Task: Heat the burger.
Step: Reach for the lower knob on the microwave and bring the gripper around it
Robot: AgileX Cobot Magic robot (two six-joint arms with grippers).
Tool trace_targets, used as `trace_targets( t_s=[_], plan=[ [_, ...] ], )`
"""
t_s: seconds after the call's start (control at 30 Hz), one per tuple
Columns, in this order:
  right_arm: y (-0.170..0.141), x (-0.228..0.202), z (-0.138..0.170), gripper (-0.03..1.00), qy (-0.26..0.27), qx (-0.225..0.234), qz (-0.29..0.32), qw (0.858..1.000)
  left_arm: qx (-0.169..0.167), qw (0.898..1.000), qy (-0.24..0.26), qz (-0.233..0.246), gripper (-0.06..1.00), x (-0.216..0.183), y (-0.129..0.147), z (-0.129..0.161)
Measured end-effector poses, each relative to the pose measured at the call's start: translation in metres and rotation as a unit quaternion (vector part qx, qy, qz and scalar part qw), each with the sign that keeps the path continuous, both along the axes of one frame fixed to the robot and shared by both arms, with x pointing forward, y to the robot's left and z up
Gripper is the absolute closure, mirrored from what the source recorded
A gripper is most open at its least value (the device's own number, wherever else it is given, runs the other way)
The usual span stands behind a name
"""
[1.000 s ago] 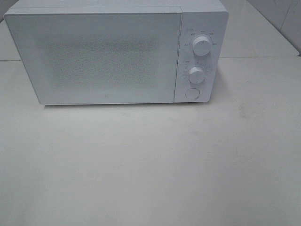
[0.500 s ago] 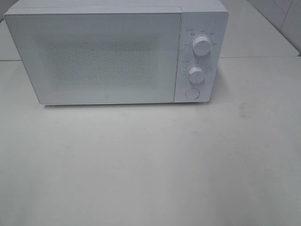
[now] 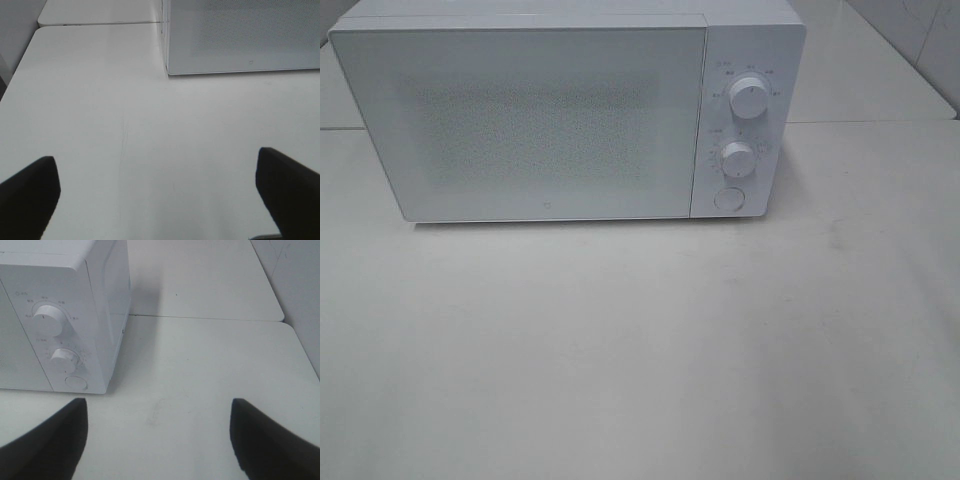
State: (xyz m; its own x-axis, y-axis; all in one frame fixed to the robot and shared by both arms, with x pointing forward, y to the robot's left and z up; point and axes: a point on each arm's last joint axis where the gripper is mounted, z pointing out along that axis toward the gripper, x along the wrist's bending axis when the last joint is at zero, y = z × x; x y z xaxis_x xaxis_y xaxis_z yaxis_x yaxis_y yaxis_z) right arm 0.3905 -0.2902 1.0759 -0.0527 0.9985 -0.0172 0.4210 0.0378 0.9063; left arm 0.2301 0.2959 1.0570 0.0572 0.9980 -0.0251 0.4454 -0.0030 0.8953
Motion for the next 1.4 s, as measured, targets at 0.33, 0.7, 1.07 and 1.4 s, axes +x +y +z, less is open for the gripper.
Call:
trace_targets(
  t_s=[0.33, 0.7, 1.07, 1.4],
  plan=[
    [0.005, 0.043, -0.017, 0.2, -0.05, 0.014, 0.006, 0.999, 0.0, 1.0, 0.0, 0.0, -0.04, 0.0, 0.0, 0.0],
    [0.008, 0.057, -0.057, 0.2, -0.104, 0.016, 0.02, 0.994, 0.0, 1.0, 0.0, 0.0, -0.04, 0.0, 0.0, 0.0],
    [0.008, 0.064, -0.092, 0.2, -0.127, 0.02, -0.003, 0.992, 0.0, 1.0, 0.0, 0.0, -0.04, 0.0, 0.0, 0.0],
    [0.054, 0.067, -0.122, 0.2, -0.13, -0.012, 0.023, 0.991, 0.0, 1.0, 0.0, 0.0, -0.04, 0.0, 0.0, 0.0]
  ],
)
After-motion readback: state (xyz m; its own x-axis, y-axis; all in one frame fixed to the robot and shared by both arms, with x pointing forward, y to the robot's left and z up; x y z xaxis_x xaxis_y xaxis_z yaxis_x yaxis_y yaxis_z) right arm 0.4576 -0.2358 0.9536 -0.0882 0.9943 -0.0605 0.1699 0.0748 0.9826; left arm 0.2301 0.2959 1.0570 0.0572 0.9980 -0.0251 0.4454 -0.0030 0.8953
